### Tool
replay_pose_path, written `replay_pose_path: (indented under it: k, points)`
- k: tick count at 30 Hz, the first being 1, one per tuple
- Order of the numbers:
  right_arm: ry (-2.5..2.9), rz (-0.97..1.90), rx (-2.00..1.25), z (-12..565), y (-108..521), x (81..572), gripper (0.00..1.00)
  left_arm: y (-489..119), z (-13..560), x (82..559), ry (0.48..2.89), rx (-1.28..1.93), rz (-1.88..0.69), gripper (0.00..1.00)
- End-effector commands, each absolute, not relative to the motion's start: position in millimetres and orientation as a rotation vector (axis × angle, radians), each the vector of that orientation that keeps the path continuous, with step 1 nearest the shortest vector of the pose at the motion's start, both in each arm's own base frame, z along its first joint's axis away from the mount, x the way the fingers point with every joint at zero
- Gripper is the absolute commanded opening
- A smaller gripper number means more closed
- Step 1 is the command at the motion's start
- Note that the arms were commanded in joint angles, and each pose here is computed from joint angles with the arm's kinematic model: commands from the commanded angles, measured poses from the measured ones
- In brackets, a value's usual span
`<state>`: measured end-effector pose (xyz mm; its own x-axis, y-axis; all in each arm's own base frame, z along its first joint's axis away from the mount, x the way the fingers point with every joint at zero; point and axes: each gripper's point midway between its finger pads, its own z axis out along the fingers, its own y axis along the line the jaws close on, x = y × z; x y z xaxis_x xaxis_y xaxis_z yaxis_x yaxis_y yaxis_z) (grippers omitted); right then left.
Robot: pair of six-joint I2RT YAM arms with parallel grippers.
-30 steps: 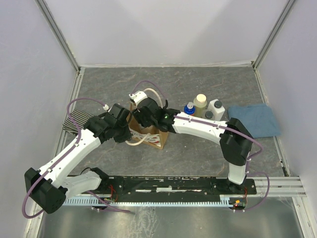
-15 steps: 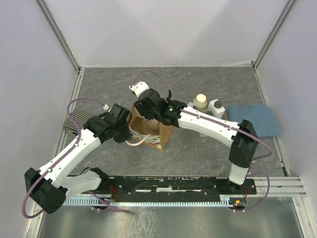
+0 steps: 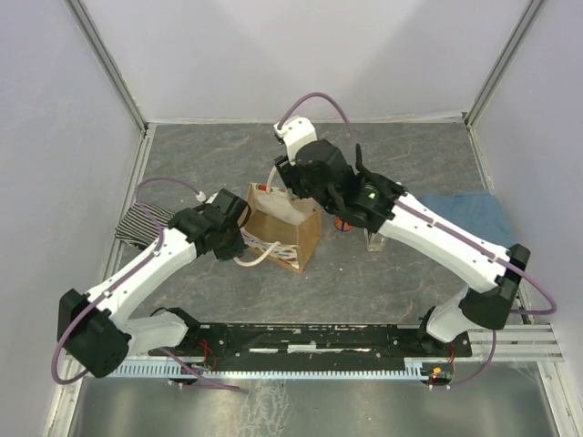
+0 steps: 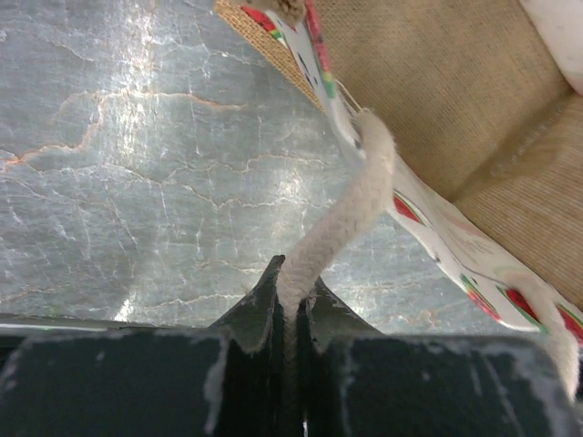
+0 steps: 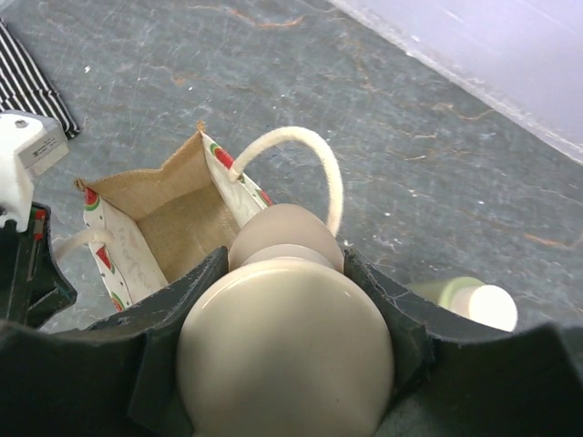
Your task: Take the personal care products out of the canvas bag
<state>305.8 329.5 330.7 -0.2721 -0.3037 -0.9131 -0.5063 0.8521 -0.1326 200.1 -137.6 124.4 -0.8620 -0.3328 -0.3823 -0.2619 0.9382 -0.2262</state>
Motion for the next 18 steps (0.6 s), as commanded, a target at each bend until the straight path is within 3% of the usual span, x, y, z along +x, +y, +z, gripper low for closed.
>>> replay_pose_path:
  k: [1, 11, 18]
  points:
    - [1.696, 0.242, -0.415, 426.2, 285.4, 302.9, 0.25, -136.2, 135.8, 227.0, 2.607, -0.386, -0.158, 0.04]
    - [1.741, 0.166, -0.34, 412.2, 231.4, 293.0, 0.25, -102.2, 142.3, 261.3, 2.606, -0.502, -0.006, 0.03]
    - [1.81, 0.155, -0.319, 371.2, 215.6, 288.6, 0.25, -83.2, 151.2, 274.7, 2.588, -0.576, -0.032, 0.03]
